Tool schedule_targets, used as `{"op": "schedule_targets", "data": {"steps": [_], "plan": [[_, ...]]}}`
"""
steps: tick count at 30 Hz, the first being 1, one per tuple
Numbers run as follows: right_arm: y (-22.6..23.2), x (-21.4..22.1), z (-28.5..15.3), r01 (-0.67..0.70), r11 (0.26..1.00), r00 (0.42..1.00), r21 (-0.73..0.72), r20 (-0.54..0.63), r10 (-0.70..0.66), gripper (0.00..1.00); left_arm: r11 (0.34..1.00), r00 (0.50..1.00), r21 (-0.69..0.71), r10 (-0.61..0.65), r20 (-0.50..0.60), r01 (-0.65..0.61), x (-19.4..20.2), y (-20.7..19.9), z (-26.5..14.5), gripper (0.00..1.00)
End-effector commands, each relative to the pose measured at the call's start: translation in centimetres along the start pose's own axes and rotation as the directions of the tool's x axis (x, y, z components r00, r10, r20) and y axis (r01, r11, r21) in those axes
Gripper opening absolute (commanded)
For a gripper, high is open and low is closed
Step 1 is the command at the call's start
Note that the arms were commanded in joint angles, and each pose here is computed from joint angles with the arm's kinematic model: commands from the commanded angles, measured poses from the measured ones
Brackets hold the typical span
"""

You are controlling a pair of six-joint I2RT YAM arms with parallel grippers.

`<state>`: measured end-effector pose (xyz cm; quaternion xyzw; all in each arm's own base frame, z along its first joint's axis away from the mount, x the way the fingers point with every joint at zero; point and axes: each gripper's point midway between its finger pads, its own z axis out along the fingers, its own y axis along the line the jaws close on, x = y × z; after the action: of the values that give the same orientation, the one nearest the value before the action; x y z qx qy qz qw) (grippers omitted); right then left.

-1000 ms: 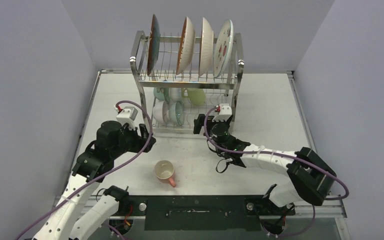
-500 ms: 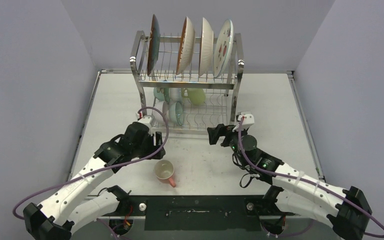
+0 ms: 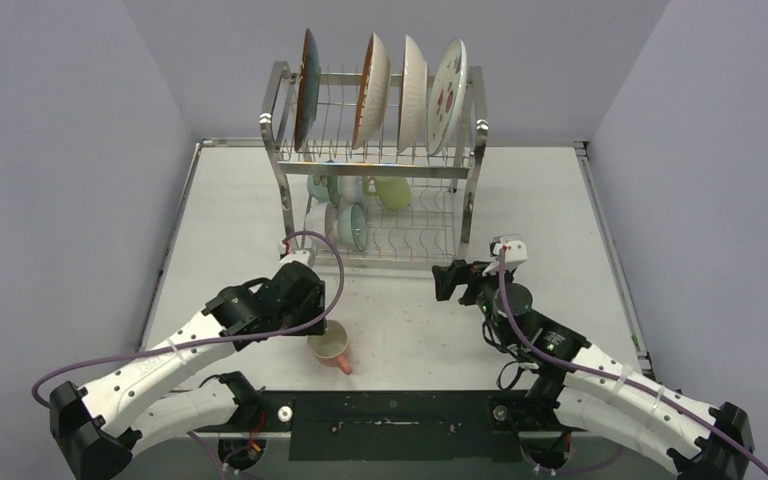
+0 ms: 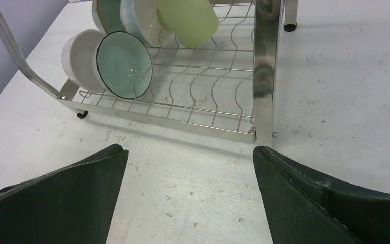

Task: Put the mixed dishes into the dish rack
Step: Pick up the cup at the corner of the board.

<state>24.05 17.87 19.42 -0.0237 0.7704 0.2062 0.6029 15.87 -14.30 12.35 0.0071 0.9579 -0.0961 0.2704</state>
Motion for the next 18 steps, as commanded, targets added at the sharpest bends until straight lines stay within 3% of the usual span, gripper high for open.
{"op": "schedule_targets", "data": {"steps": [1, 9, 18], "plan": [[-0.4, 0.3, 0.2, 0.017, 1.0, 1.0, 0.023, -0.005, -0.016, 1.0, 0.998, 0.999, -0.038, -0.046, -0.004, 0.046, 0.9, 0.2, -0.6, 0.53], [-0.8, 0.2, -0.3, 0.004, 1.0, 1.0, 0.017, 0.018, -0.004, 1.0, 0.996, 0.997, -0.078, -0.044, -0.058, 0.04, 2.9, 0.5, 0.5, 0.47], [-1.5, 0.3, -0.9, 0.0, 0.999, 1.0, 0.032, 0.026, -0.001, 1.0, 0.994, 0.996, -0.105, -0.026, -0.087, 0.016, 3.4, 0.4, 1.7, 0.27]]}}
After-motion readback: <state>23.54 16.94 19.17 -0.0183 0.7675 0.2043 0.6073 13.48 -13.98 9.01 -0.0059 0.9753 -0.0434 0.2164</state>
